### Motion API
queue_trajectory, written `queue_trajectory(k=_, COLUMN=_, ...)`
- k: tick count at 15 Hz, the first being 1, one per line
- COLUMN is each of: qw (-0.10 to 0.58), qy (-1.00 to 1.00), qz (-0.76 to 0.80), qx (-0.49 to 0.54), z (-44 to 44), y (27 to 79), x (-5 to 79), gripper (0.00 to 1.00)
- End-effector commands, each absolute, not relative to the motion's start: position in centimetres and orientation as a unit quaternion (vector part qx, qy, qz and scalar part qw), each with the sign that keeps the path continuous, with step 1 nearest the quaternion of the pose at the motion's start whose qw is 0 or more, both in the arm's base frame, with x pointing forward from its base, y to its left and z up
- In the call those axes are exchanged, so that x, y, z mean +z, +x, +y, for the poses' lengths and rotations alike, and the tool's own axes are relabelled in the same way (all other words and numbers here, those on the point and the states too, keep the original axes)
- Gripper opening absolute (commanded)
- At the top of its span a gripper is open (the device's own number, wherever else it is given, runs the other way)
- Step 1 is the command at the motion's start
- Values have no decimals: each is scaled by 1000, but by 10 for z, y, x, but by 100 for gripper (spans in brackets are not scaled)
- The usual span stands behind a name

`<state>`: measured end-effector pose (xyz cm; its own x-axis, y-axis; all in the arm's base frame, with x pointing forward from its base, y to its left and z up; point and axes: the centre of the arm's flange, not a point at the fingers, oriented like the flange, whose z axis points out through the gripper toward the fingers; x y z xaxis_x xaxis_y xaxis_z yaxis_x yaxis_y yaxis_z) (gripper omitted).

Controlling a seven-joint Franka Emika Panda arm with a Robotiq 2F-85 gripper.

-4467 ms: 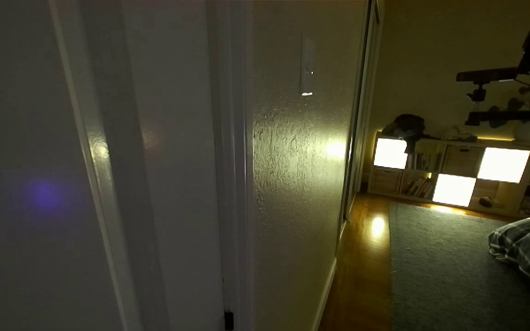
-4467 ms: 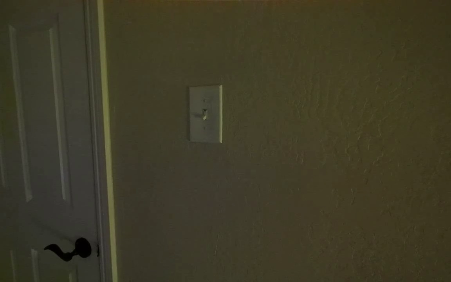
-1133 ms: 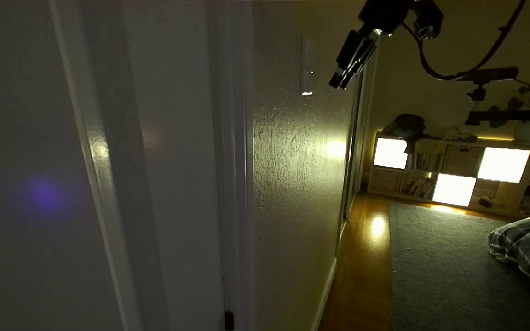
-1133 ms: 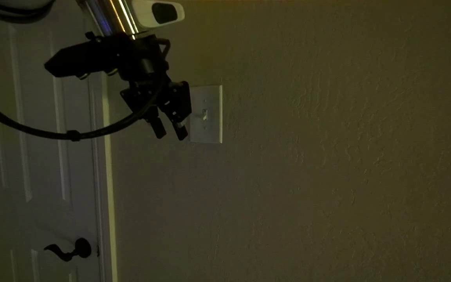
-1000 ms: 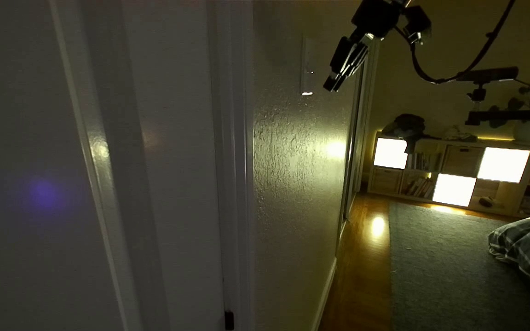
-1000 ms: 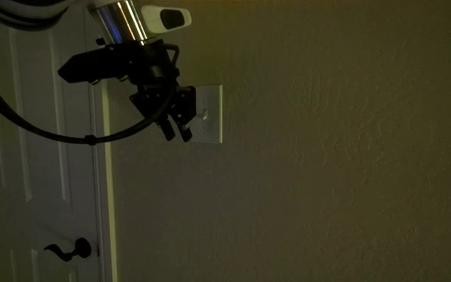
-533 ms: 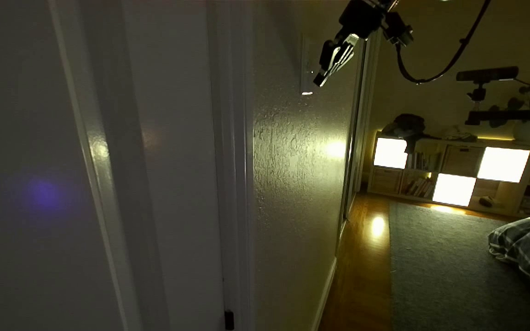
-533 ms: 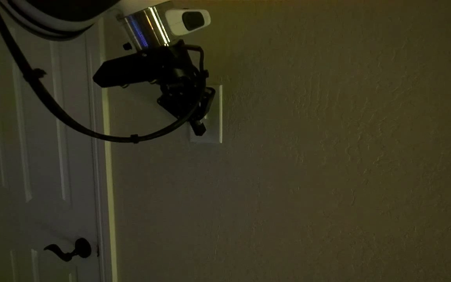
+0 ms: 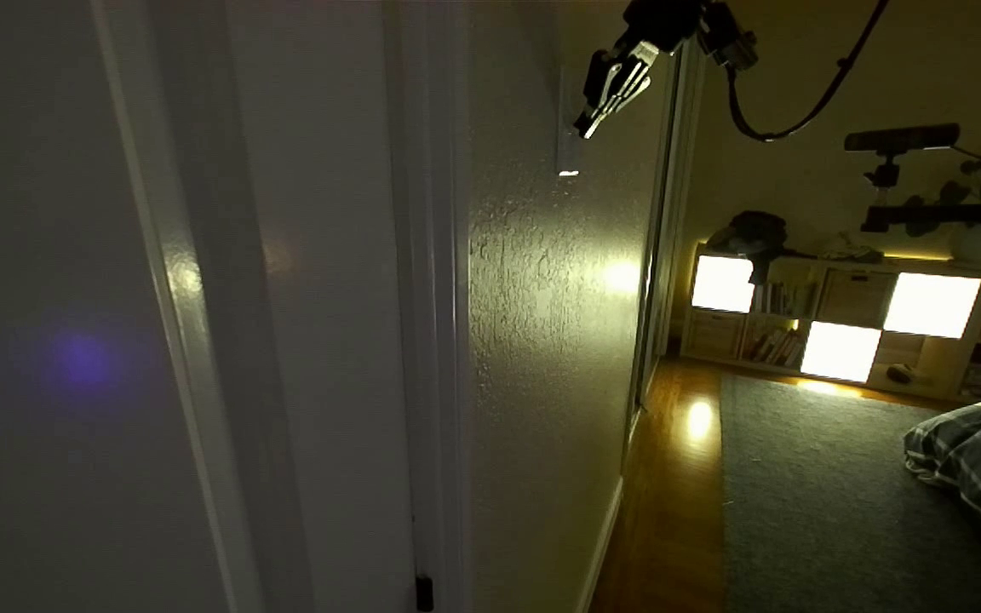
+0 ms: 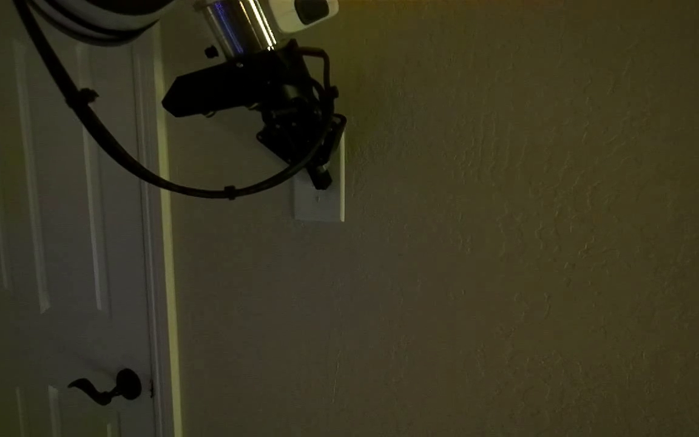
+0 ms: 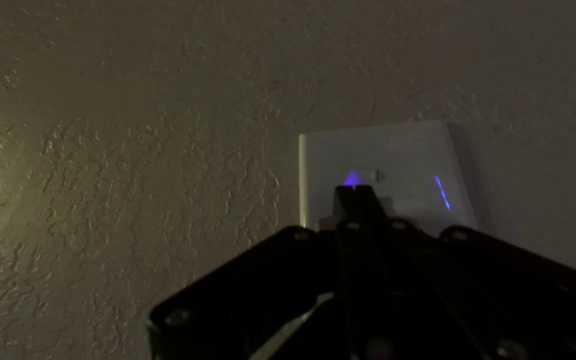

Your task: Flip the light switch on

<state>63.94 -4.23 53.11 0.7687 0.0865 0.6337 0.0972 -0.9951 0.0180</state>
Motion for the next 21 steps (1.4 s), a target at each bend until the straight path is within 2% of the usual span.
queue_trajectory(k=1, qw=15, qy=-936, qz=-37, qx=-351, z=-46, y=636, x=540, gripper=4)
queue_trajectory(k=9, qw=-9, qy=-943, qz=-51, qx=-330, z=-54, y=625, x=526, gripper=5)
queue_trajectory(k=21, qw=12, qy=-943, qz=-66, qx=-327, z=-28, y=619, x=524, gripper=5)
